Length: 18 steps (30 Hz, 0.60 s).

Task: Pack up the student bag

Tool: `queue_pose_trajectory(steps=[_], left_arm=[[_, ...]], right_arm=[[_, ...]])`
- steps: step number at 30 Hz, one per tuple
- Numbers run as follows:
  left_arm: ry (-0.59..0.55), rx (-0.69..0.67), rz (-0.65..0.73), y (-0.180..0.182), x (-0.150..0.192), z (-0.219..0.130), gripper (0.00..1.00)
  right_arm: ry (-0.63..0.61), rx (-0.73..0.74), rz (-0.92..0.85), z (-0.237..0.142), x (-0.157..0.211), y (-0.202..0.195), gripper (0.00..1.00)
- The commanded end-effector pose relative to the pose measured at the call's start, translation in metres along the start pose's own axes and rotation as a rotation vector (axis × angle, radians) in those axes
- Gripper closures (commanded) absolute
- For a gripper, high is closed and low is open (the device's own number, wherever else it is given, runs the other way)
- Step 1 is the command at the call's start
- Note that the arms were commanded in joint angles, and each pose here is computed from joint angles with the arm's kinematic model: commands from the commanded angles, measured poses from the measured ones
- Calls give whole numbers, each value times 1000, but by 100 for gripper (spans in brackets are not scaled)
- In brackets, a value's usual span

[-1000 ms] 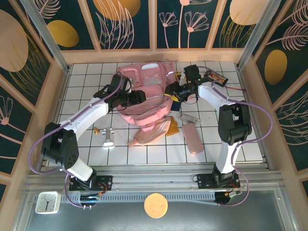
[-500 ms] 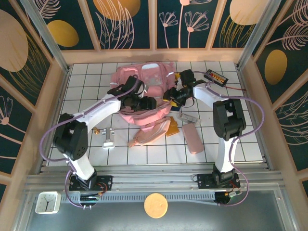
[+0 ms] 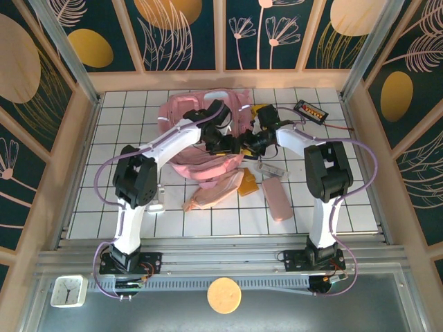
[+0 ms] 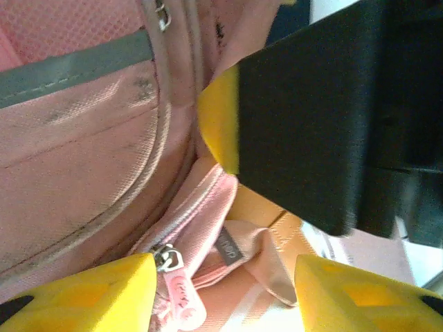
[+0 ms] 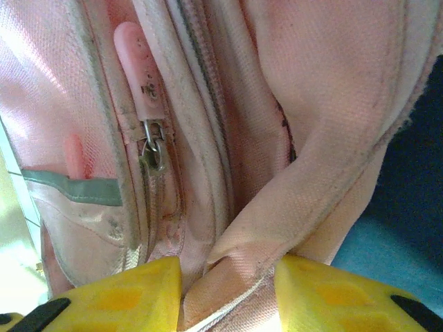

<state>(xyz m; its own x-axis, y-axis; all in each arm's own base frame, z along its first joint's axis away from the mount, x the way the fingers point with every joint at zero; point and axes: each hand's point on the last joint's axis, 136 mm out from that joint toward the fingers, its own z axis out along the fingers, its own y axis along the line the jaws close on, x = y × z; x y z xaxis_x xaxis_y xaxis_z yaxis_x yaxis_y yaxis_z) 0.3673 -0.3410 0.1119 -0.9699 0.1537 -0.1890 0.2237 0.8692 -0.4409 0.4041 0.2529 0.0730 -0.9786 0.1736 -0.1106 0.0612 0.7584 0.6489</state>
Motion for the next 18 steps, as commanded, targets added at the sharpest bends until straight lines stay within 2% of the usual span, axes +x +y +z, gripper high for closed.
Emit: queue_pose_trajectory(steps=[1,11,16,18], left_arm=[[107,-115,26,14,20,0,45],[124,-219,27,31,30,0,49],[120,-211,36,21,29,9,53],[122,-206,35,17,28,12,57]], right_arm=[[2,-8,5,1,6,4,59],[-6,-31,8,3,5,5,59],[-8,-32,9,3,5,2,59],[-10,-35,9,2,4,2,60]])
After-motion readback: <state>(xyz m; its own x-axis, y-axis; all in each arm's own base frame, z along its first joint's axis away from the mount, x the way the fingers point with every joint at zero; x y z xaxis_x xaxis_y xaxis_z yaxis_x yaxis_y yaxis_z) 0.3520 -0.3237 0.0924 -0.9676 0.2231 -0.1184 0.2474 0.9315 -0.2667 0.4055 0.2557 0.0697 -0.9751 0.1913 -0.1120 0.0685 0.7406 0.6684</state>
